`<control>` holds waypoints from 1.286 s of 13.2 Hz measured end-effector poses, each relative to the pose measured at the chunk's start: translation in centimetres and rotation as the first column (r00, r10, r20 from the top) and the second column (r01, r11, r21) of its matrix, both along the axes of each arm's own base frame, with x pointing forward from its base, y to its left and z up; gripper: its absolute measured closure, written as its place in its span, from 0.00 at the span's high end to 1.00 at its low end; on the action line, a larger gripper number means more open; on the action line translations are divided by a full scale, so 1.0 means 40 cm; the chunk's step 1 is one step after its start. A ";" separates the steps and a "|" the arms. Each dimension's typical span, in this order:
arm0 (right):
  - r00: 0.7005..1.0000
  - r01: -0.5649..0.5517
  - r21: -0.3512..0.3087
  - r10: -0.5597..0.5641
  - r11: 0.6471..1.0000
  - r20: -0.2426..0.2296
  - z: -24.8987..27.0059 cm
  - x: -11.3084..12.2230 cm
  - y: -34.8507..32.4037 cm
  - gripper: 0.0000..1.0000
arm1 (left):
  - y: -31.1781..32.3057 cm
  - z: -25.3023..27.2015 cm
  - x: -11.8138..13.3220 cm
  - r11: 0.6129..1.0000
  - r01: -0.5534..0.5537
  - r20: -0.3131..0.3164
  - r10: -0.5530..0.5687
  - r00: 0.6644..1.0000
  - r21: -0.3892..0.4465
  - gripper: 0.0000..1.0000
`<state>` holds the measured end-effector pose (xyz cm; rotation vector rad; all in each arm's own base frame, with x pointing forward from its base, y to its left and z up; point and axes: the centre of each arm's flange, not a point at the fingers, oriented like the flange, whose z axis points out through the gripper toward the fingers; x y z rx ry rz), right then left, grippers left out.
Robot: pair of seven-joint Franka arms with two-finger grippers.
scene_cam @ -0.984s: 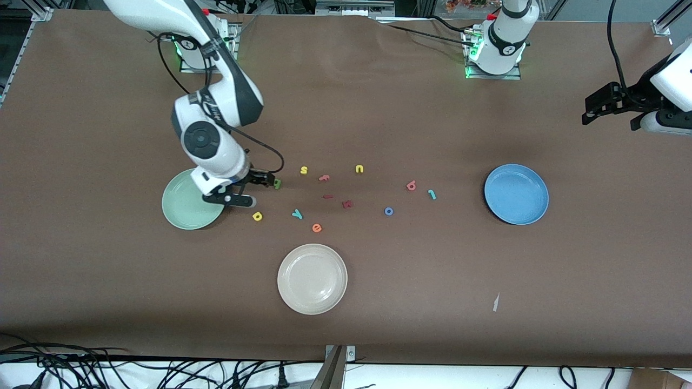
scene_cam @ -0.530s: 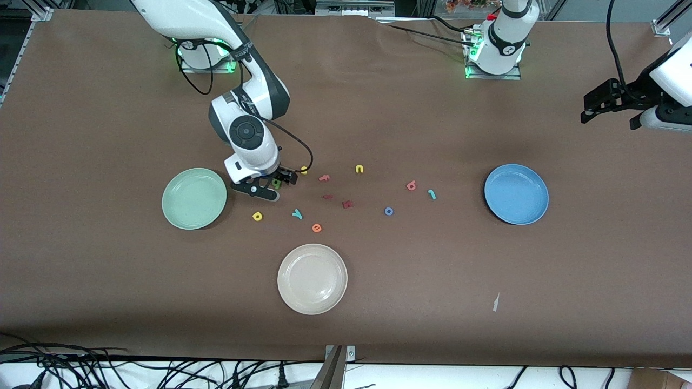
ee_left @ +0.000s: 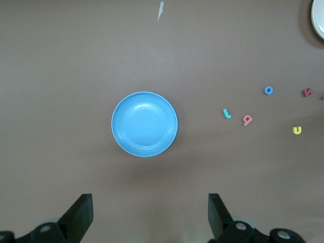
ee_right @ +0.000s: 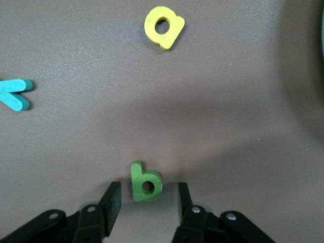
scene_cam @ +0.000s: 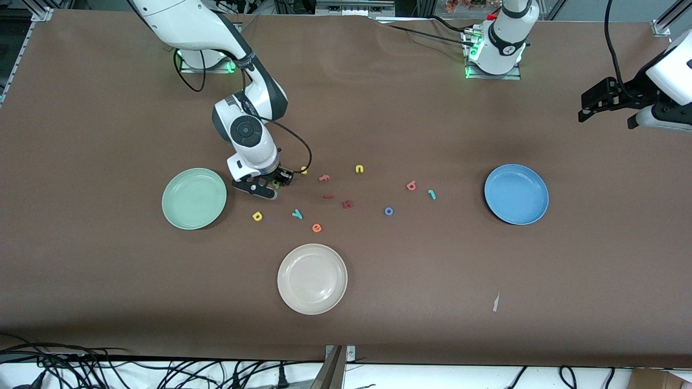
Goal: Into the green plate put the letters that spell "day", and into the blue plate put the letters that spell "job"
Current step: 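Carry the green b to the green plate while the left gripper reaches letters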
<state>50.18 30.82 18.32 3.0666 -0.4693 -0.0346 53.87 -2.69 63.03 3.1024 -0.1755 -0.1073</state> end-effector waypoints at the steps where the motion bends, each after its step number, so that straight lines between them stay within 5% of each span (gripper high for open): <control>1: 1.000 0.000 0.000 0.000 1.000 0.000 0.000 0.000 0.000 0.43 | -0.002 -0.020 0.000 1.000 0.001 -0.018 -0.001 1.000 0.001 1.00; 6: 1.000 0.002 0.002 -0.002 1.000 0.003 0.001 0.000 0.001 0.26 | -0.133 -0.195 0.025 0.996 0.080 -0.110 -0.084 0.990 -0.041 1.00; 12: 1.000 0.002 0.004 -0.002 1.000 0.009 0.005 0.003 0.001 0.25 | -0.303 -0.420 0.066 0.983 0.176 -0.052 -0.179 0.983 -0.049 1.00; 14: 1.000 -0.010 -0.004 0.010 1.000 0.021 0.035 0.029 -0.015 0.25 | -0.354 -0.511 0.069 0.978 0.204 -0.061 -0.207 0.976 -0.050 1.00; 17: 0.995 -0.094 -0.069 0.092 0.993 -0.034 0.165 0.108 -0.116 0.25 | -0.437 -0.626 0.060 0.966 0.252 -0.098 -0.256 0.962 -0.051 1.00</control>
